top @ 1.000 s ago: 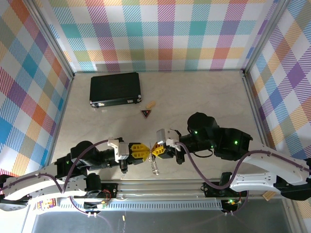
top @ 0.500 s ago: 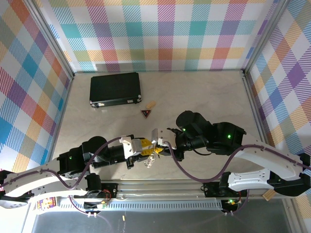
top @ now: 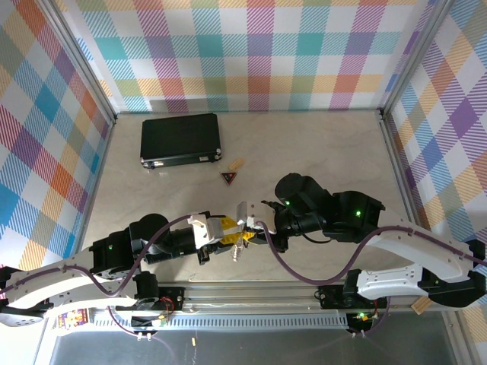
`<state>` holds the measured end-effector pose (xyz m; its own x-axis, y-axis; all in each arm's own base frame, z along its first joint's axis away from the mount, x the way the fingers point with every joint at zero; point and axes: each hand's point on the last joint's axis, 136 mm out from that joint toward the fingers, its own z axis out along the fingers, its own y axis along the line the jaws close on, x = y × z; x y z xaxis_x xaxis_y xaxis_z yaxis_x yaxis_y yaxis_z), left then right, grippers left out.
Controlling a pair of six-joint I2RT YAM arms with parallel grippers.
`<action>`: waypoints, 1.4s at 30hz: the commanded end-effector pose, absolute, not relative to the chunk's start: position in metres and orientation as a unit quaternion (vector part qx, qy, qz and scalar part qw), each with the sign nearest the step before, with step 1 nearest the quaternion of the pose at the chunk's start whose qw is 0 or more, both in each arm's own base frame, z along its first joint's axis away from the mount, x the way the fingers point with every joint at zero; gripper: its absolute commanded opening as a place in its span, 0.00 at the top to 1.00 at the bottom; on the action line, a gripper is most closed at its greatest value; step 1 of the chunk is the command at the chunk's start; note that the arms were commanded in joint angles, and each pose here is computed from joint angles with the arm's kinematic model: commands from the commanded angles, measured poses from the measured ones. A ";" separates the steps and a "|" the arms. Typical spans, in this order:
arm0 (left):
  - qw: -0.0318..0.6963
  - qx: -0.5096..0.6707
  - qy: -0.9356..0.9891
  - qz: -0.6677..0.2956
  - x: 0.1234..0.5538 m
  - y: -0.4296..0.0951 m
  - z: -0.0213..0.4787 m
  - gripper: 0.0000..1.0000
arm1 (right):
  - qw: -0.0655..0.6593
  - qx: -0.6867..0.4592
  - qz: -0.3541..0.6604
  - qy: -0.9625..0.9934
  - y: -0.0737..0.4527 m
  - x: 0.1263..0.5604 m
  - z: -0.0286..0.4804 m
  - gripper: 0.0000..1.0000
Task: Put the keys on the keyring
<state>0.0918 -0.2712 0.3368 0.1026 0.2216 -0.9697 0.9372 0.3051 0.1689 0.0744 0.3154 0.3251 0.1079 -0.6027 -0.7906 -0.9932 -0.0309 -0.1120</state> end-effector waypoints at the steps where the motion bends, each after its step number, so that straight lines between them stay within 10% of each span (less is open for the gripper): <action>1: 0.564 0.494 0.583 -0.314 0.094 -0.272 0.343 0.76 | 0.351 -0.664 0.304 0.586 0.317 0.067 0.342 1.00; 10: 0.565 0.495 0.577 -0.320 0.093 -0.273 0.346 1.00 | 0.346 -0.667 0.306 0.584 0.319 0.066 0.342 1.00; 25: 0.586 0.474 0.497 -0.429 0.062 -0.271 0.385 1.00 | 0.369 -0.652 0.357 0.558 0.313 0.051 0.359 0.76; 42: 0.586 0.458 0.466 -0.480 0.052 -0.277 0.388 1.00 | 0.370 -0.647 0.367 0.558 0.313 0.049 0.357 0.92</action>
<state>0.0589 -0.2806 0.3644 0.0927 -0.0304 -0.9952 0.9852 0.1478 0.0872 0.0527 0.3106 0.3514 0.1039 -0.4835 -0.8691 -0.9935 -0.0908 -0.0683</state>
